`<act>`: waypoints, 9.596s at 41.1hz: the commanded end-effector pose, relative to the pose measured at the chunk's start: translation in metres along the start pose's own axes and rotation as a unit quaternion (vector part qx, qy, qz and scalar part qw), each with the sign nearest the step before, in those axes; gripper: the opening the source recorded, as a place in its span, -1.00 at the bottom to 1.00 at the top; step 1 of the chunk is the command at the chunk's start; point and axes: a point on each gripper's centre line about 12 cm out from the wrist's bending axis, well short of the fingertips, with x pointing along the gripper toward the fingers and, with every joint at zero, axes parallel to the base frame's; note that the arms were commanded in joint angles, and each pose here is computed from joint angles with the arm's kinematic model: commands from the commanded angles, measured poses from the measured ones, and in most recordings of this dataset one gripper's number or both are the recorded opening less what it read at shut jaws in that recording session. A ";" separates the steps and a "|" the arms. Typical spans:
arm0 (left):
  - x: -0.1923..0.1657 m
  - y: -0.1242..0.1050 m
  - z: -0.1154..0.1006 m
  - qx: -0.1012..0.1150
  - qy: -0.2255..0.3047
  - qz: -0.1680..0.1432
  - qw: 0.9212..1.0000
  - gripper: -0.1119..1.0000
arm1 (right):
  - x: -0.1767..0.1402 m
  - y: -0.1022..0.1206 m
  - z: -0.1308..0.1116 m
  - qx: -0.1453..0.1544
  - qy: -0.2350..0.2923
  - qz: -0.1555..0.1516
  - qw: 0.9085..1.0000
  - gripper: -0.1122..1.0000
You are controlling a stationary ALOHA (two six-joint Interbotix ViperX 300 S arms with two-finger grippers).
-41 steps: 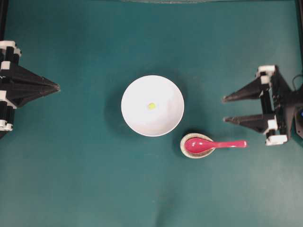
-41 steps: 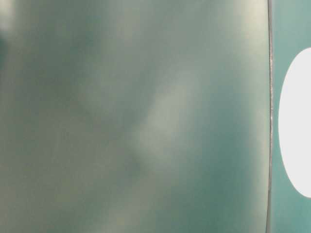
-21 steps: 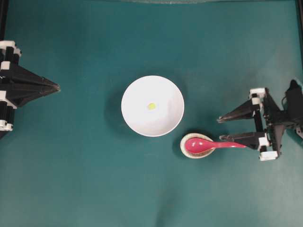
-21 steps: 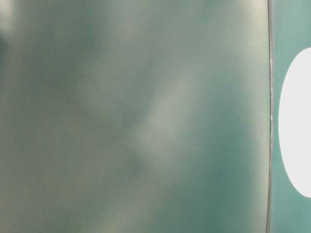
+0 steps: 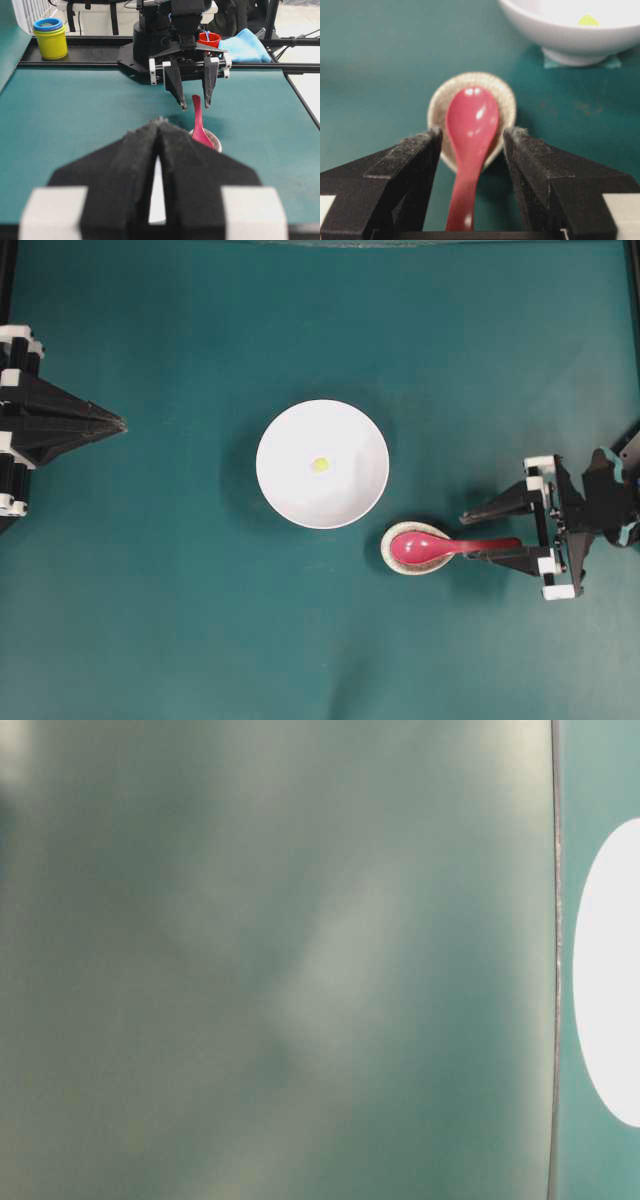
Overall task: Scoop the yellow hexagonal prism block from the bowl with a spoon using the right arm.
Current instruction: 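Lower the right gripper and close it on the pink spoon handle, then lift the spoon with the right gripper and carry it over the bowl, then push the spoon bowl under the yellow block inside the white bowl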
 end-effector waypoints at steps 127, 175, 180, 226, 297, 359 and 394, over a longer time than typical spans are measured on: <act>0.003 0.000 0.010 0.004 -0.013 0.000 1.000 -0.77 | 0.011 0.006 -0.020 0.011 0.051 -0.012 0.999 -0.08; 0.003 0.000 0.006 0.004 0.003 0.000 1.000 -0.78 | 0.002 -0.009 0.065 0.023 -0.015 -0.025 0.999 -0.34; 0.003 0.000 0.008 0.004 -0.001 0.000 1.000 -0.78 | 0.004 -0.020 0.088 0.022 0.010 -0.036 0.999 -0.34; 0.003 0.000 -0.002 0.007 0.046 -0.001 0.999 -0.78 | 0.066 -0.070 0.173 0.072 0.204 -0.045 0.975 -0.34; 0.003 0.000 -0.001 0.007 0.044 -0.001 0.999 -0.77 | 0.131 -0.102 0.127 0.106 0.345 -0.056 0.931 -0.35; 0.003 0.000 0.000 0.007 0.042 -0.001 0.999 -0.77 | 0.148 -0.105 0.113 0.084 0.262 -0.094 0.957 -0.35; 0.004 0.000 0.001 0.007 0.041 -0.001 0.999 -0.77 | 0.148 -0.100 0.115 0.085 0.257 -0.091 0.958 -0.34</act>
